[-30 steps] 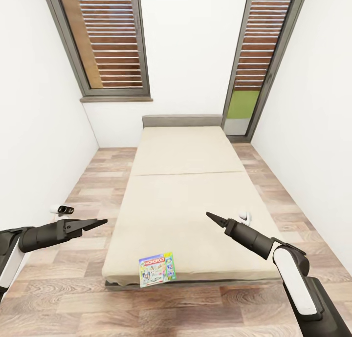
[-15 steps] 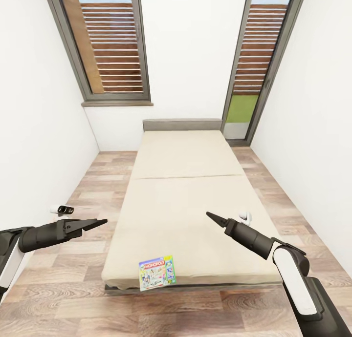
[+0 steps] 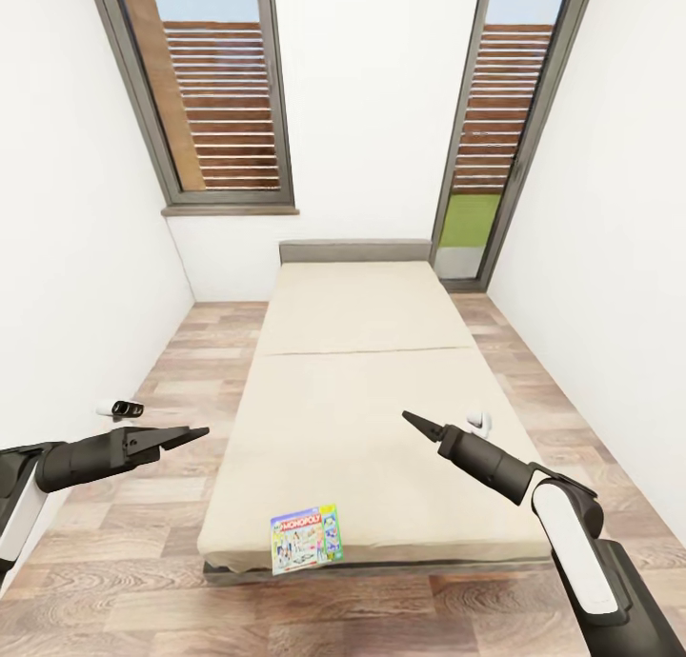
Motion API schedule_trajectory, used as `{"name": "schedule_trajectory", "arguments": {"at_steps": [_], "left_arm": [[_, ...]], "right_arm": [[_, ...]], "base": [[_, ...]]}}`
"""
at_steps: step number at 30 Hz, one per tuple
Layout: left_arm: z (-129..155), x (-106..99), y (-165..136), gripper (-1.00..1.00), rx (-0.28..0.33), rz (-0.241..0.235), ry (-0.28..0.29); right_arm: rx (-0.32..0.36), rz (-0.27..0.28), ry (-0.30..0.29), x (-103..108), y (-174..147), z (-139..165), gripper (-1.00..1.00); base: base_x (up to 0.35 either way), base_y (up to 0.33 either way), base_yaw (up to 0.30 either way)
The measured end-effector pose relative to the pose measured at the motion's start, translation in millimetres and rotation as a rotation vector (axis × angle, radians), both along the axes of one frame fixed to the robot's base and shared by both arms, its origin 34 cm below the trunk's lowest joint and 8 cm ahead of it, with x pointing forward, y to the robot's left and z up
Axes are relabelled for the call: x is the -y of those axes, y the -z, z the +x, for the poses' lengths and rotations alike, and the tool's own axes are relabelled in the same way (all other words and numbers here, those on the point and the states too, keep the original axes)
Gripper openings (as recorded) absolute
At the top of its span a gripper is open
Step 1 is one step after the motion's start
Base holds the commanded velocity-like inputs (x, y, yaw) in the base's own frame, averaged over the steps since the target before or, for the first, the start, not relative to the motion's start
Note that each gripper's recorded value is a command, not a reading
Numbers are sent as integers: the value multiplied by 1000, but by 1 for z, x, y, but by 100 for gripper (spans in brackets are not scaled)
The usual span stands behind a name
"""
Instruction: Put all the toys in the child's room - the three board games (two on the bed and one on the table), the two jigsaw puzzles on the table, and the tennis ball on the table - inside the toy box on the table in the child's room.
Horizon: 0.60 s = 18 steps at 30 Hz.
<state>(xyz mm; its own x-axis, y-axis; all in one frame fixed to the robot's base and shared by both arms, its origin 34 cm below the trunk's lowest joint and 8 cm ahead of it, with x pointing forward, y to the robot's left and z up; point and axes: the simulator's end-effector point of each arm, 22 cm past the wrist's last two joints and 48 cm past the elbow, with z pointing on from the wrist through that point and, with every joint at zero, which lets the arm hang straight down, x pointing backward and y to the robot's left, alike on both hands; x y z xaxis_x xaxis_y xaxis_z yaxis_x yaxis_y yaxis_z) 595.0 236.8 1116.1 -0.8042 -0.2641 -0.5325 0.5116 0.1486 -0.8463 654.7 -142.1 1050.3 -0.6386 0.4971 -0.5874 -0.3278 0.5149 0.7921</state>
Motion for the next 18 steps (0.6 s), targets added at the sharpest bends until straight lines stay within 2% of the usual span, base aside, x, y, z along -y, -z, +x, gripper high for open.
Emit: {"name": "schedule_trajectory", "arguments": {"at_steps": [18], "left_arm": [[-4, 1, -14, 100, 28, 0, 1]], "right_arm": [[35, 2, 22, 8, -12, 2, 100]], "base": [[0, 0, 0]]}}
